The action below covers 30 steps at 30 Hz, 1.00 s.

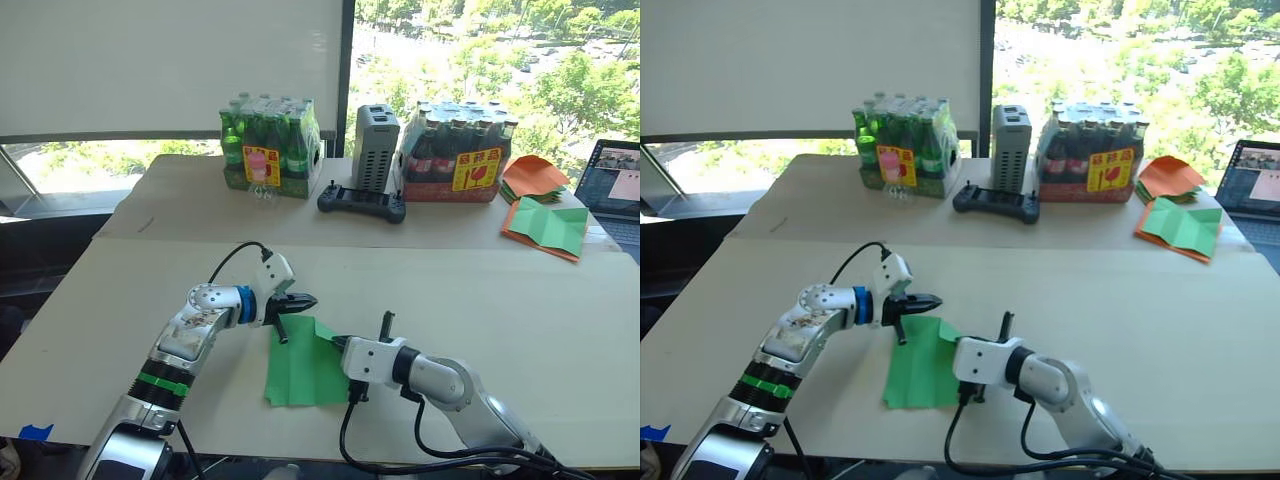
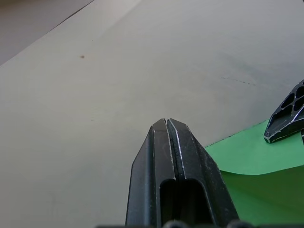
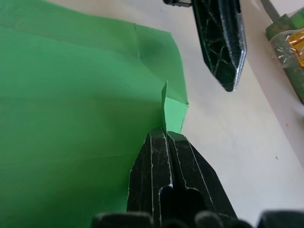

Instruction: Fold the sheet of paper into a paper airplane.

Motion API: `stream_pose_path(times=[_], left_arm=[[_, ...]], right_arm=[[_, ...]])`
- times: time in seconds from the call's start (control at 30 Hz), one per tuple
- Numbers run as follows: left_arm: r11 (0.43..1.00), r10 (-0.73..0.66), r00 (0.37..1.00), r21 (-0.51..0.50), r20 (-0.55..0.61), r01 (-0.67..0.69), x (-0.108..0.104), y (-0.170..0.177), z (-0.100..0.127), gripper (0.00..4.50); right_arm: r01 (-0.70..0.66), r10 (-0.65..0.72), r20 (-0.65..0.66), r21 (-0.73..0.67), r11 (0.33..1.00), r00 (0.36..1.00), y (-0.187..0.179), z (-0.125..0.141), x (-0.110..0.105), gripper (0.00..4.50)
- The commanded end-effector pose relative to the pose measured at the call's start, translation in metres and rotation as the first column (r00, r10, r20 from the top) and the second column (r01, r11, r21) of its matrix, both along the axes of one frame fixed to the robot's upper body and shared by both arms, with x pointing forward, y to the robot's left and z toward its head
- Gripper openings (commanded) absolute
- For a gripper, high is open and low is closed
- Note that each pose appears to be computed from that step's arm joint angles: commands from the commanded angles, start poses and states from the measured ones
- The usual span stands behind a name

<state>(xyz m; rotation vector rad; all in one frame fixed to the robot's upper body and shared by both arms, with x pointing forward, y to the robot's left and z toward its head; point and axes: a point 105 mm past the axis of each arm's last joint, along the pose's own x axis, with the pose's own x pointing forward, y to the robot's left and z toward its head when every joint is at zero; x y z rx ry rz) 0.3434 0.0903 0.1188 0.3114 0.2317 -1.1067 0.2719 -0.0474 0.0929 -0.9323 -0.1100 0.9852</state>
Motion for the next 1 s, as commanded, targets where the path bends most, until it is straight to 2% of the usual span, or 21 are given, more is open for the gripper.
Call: stream_pose_path(times=[0.03,0.37,0.57,0.77,1.0], left_arm=[[0.998,-0.056,0.998,0.000,0.040,0.056,-0.006,-0.007,0.010,0.00],[0.990,-0.121,0.993,0.069,0.001,0.121,-0.019,-0.015,-0.012,0.00],[0.990,-0.100,0.995,0.102,-0.003,0.100,-0.016,-0.010,-0.021,0.00],[0.985,-0.065,0.998,0.163,0.011,0.062,-0.006,-0.005,-0.032,0.00],[0.955,-0.118,0.993,0.269,-0.031,0.122,-0.018,0.001,-0.056,0.00]], right_arm=[[-0.049,0.048,0.047,0.010,0.999,0.998,0.009,0.011,-0.002,0.07],[-0.044,0.044,0.033,-0.009,0.999,0.998,0.008,0.007,0.000,0.07],[-0.040,0.040,0.028,-0.004,0.999,0.999,0.008,0.007,0.001,0.07],[-0.047,0.046,0.026,0.004,0.999,0.999,0.009,0.008,0.001,0.07],[-0.046,0.046,0.021,-0.001,0.999,0.999,0.009,0.009,0.003,0.07]])
